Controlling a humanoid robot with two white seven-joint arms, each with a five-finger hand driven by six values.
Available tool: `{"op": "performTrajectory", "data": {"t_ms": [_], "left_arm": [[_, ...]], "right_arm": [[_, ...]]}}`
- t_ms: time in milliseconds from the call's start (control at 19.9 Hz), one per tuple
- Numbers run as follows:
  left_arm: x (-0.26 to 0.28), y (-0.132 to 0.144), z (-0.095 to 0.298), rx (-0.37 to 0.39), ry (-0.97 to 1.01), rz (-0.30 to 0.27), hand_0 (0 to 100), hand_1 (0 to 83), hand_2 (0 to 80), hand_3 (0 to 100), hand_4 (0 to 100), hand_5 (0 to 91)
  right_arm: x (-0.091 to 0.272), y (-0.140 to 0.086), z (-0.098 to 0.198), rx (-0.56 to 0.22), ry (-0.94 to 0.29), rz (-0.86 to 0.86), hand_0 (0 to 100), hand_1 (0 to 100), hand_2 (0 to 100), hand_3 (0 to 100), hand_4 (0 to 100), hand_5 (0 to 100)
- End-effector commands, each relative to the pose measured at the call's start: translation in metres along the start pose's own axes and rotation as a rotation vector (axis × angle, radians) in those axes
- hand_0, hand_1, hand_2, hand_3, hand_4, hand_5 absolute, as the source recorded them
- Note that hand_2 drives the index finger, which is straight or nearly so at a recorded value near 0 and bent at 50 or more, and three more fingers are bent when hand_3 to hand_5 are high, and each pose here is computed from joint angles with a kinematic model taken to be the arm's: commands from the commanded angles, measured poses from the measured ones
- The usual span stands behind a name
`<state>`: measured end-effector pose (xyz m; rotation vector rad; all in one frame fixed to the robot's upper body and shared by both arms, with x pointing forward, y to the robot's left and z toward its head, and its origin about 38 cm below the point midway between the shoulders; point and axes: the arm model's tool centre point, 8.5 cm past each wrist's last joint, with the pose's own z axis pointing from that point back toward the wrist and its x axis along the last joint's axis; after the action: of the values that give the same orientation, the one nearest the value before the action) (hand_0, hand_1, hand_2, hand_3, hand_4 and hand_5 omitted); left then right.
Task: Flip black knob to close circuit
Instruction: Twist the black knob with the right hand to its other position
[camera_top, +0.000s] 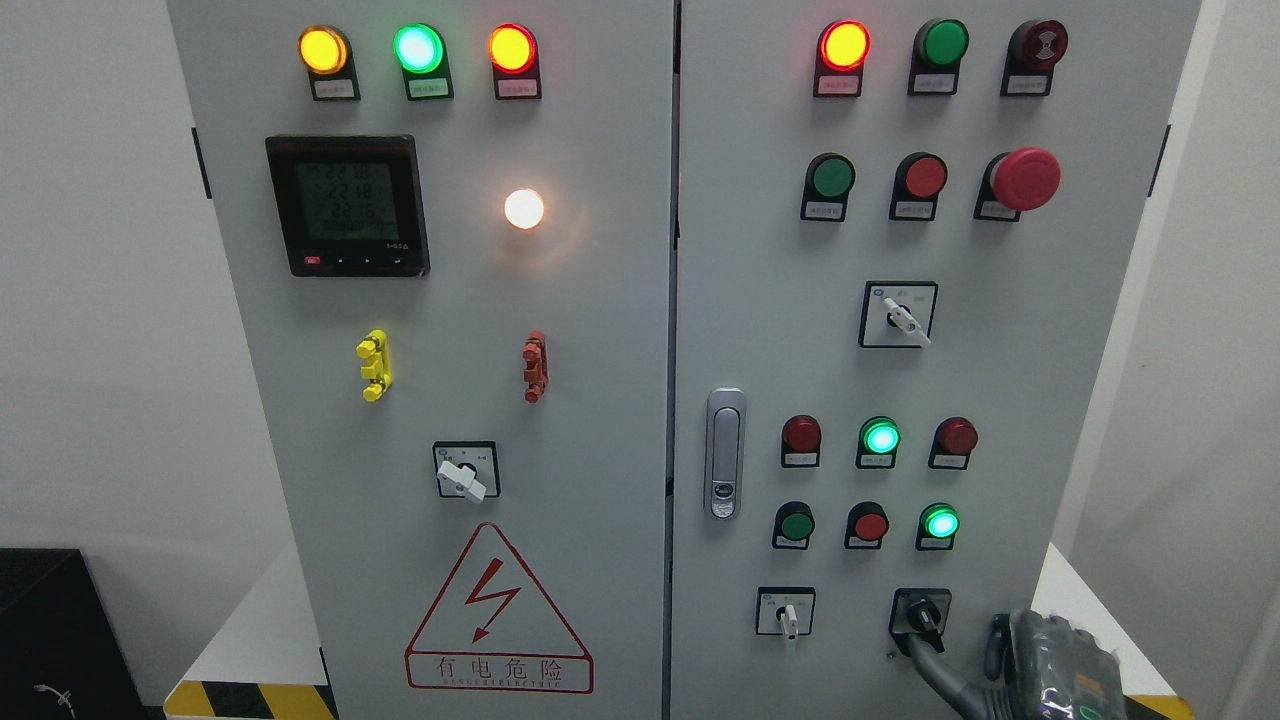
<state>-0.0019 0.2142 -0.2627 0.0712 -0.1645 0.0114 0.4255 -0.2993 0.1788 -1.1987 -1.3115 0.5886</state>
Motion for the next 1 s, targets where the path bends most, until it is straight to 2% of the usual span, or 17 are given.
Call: {"op": "performTrajectory", "data": {"t_ms": [0, 953], "left_arm": [[-0.0066, -0.0005, 0.0015, -0.008, 0.015, -0.044, 0, 0.0, 0.0, 0, 0, 0.0], [-0.0068, -0.0005, 0.0015, -0.008, 0.017, -0.044, 0, 0.0, 0.0, 0, 0, 0.0]], "right_arm": [[-0.0082, -0.0053, -0.0011, -0.018, 0.022, 0.0, 0, 25, 77, 93, 76, 77], [-0.0068, -0.0099, -0.0005, -0.026, 0.014, -0.025, 0, 24, 76, 93, 76, 77]]}}
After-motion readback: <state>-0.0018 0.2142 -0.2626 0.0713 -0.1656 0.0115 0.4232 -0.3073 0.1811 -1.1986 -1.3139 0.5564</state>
